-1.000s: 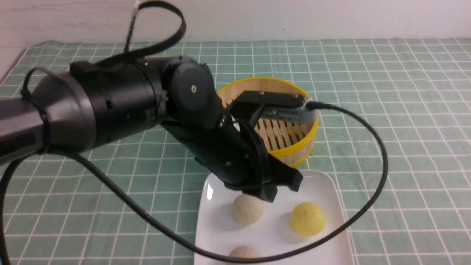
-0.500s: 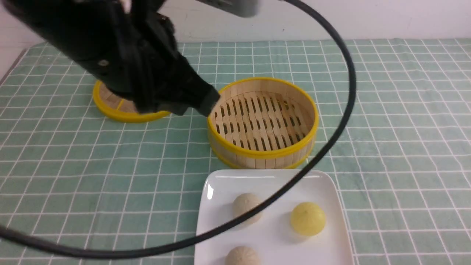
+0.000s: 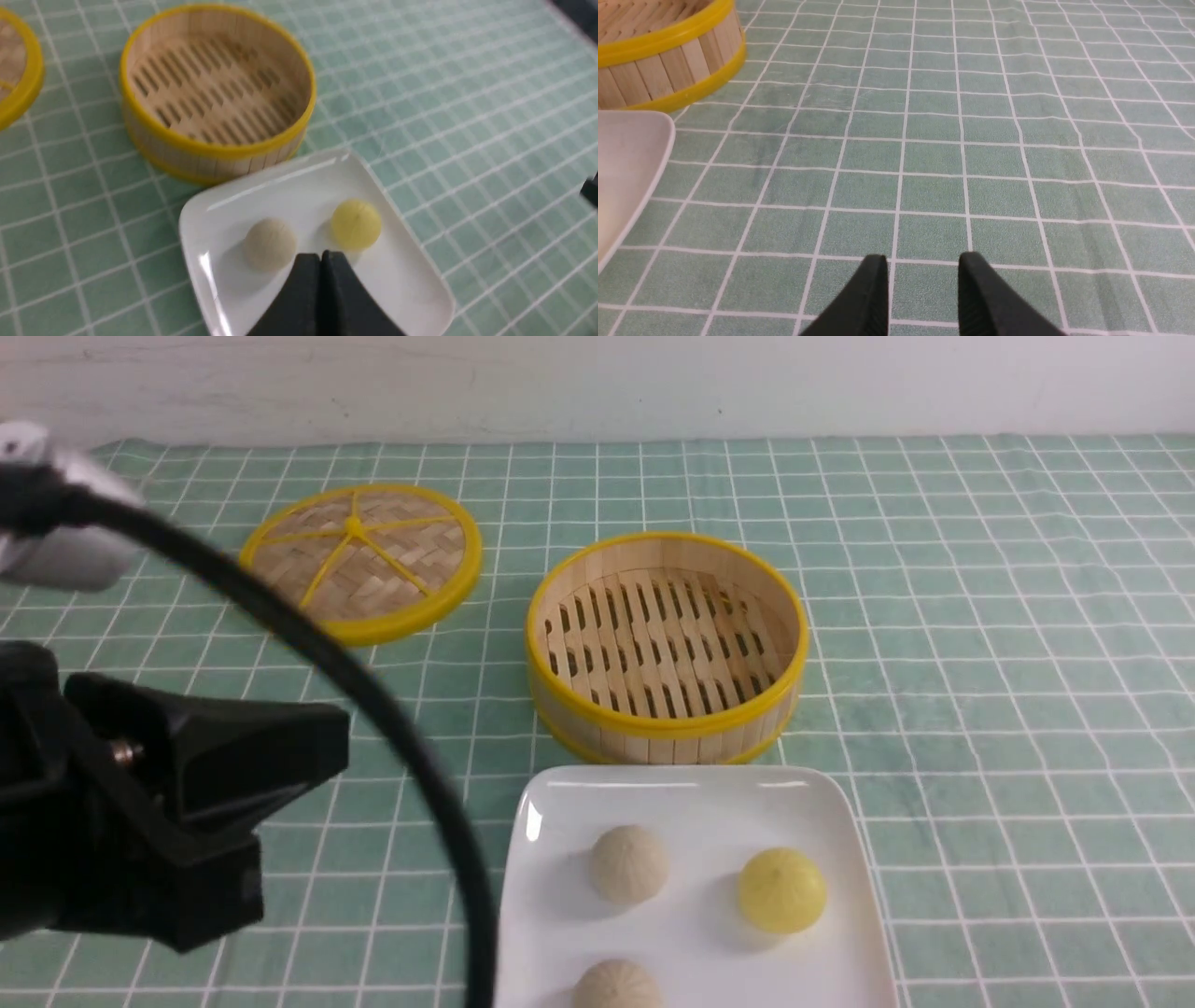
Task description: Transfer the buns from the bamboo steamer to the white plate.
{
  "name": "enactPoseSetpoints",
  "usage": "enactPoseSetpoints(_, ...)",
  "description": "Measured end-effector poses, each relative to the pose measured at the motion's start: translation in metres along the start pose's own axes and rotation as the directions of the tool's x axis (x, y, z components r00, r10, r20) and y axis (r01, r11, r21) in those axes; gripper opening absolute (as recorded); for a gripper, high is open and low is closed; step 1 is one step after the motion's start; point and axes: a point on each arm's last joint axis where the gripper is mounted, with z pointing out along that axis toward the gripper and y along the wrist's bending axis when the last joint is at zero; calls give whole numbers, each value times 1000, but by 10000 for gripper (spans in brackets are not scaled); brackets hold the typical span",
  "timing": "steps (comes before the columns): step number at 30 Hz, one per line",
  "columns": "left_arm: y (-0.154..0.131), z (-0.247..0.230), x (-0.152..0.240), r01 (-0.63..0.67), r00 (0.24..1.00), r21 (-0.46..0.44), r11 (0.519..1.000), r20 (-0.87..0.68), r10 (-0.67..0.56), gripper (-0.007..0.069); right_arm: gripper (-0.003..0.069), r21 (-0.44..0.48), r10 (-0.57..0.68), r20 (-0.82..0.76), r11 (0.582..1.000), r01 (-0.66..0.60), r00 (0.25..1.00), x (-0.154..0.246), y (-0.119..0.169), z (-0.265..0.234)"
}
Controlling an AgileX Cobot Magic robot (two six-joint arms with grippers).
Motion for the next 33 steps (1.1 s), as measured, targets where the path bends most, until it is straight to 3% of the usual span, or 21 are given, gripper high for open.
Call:
enactPoseSetpoints(4,7,7,21,89,988,62,994,122,-97,1,240,0,0,0,1000,0,1000,0,0,0)
enactPoseSetpoints(9,14,18,43,117,988,50,992,96,-121,7,240,0,0,0,1000,0,1000,0,0,0)
enactPoseSetpoints(16,20,22,56,46,999,-4,999,21,-46,14,240,0,0,0,1000,0,1000,0,0,0)
enactPoseSetpoints(27,21,22,58,31,1000,-14,999,3,-31,22,240,0,0,0,1000,0,1000,0,0,0)
enactPoseSetpoints(33,25,17,62,-91,996,-44,995,18,91,22,240,0,0,0,1000,0,1000,0,0,0)
